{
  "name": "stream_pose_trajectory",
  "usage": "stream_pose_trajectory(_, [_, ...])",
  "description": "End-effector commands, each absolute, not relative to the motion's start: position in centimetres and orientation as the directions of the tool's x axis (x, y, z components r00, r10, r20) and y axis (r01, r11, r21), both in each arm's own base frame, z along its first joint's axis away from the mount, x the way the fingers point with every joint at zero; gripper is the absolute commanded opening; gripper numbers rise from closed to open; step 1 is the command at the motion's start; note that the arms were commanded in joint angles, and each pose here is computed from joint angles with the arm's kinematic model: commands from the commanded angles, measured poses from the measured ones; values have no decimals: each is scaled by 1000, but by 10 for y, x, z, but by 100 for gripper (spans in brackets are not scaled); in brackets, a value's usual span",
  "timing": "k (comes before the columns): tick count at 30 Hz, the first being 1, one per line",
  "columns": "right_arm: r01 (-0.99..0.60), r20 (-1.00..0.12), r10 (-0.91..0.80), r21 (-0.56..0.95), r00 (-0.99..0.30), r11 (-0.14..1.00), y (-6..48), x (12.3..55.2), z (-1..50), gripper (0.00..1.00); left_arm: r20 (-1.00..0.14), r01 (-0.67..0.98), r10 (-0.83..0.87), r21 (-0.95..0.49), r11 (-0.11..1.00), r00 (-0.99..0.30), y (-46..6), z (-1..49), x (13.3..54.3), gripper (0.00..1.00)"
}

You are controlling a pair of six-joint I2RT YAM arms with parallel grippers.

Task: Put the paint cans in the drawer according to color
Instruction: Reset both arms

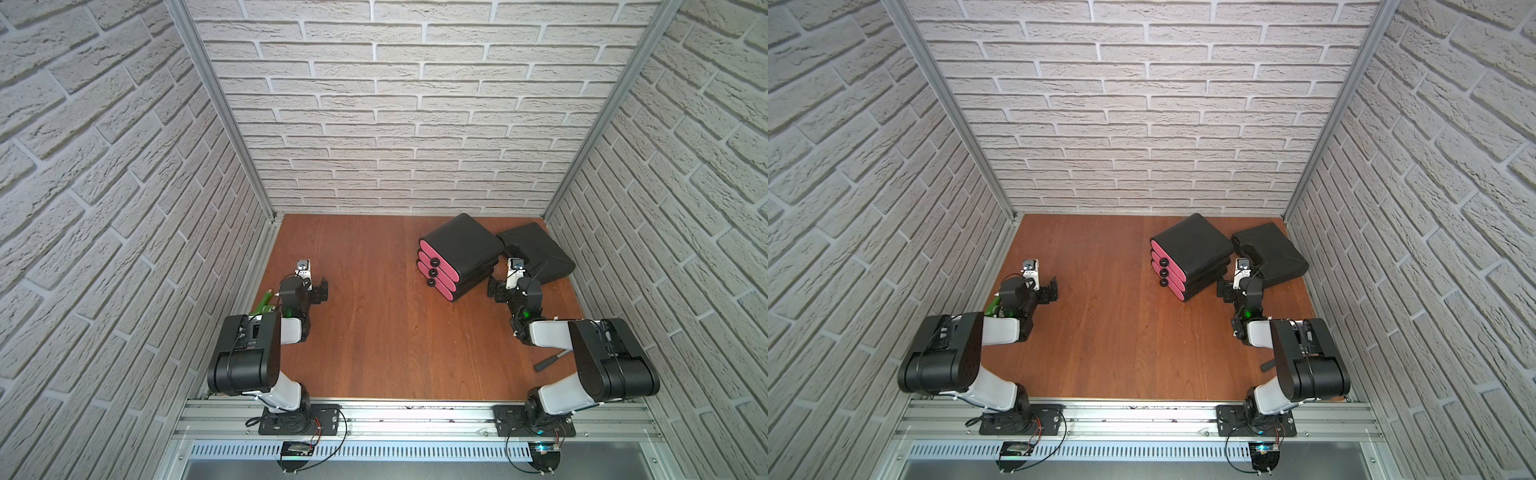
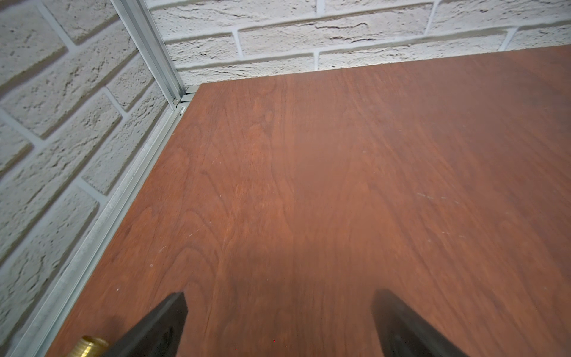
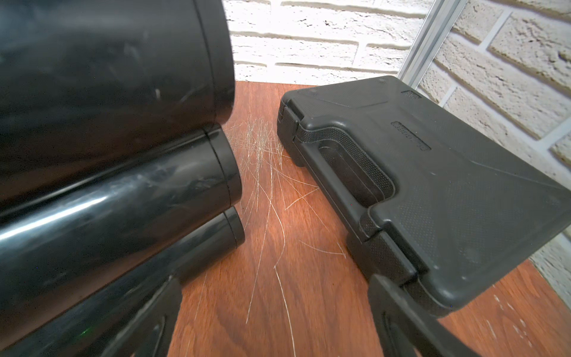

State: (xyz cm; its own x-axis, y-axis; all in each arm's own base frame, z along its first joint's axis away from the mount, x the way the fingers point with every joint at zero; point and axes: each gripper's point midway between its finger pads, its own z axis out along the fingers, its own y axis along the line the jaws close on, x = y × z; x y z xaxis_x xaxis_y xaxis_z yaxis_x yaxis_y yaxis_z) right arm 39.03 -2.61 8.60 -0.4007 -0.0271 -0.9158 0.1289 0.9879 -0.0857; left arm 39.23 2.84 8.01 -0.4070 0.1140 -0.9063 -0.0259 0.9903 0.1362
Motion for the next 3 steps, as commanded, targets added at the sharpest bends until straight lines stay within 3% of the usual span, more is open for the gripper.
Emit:
stream_pose_trajectory(1, [135,-932,-23,-77,-362,988,-25,393,94,99,-919,-27,114,134,991,-378,29,86,395,99])
stream_pose_trajectory(3, [136,-932,-22,-77,-363,988,-25,392,94,99,-919,-27,114,134,991,-378,29,86,395,99])
